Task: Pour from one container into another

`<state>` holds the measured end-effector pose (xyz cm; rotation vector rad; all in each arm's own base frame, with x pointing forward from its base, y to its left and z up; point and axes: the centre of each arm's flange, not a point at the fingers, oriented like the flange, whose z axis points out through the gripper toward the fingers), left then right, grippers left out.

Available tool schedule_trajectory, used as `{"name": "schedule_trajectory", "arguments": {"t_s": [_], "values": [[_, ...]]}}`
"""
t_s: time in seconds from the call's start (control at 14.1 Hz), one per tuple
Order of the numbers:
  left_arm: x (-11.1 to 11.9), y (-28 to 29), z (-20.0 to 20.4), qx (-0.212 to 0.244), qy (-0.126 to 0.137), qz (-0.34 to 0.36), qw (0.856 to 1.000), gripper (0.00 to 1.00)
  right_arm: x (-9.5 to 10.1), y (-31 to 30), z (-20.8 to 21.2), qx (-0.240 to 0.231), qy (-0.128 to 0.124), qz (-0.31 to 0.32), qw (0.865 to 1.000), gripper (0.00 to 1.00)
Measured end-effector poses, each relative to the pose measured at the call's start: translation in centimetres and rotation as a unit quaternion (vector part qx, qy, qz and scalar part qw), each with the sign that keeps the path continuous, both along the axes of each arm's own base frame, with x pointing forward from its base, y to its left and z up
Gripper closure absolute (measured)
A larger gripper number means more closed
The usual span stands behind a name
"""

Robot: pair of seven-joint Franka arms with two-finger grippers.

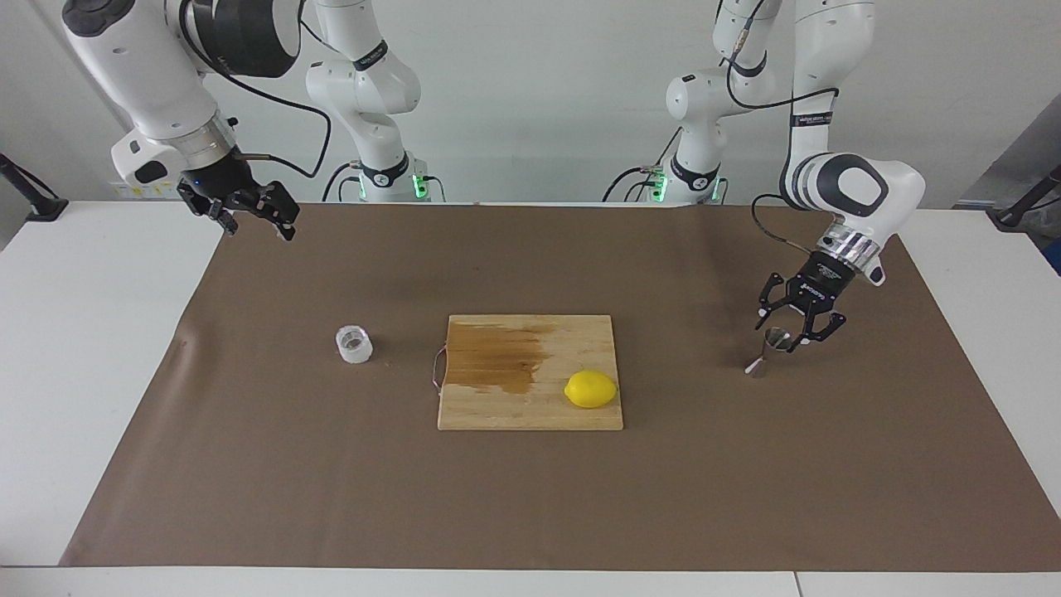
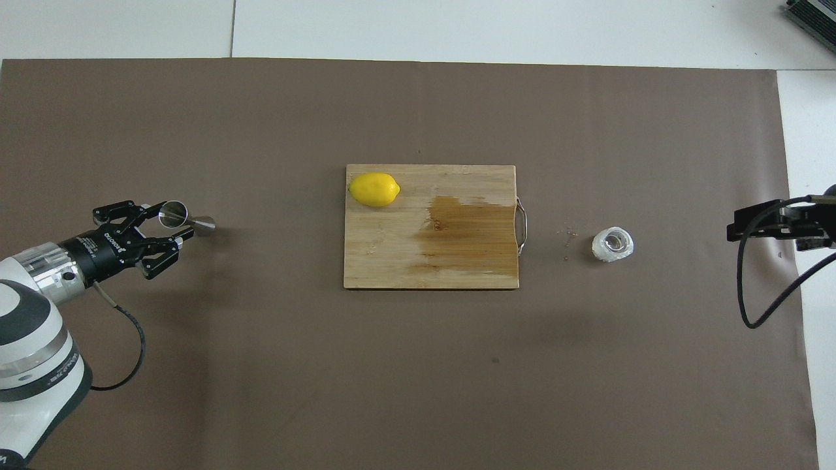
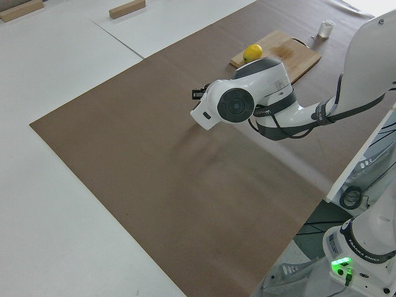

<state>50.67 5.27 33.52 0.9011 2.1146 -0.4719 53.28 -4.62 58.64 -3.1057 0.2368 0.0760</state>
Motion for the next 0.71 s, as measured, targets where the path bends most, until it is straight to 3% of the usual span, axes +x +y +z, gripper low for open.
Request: {"name": "schedule_trajectory", "arguments": {"t_s": [0.71], "values": [[0.34,-0.62,-0.14,0.016,-0.004,-0.001,1.000,0.32,0.00,0.00,0.00,0.000,0.000,0.000,1.000,0.00]]}}
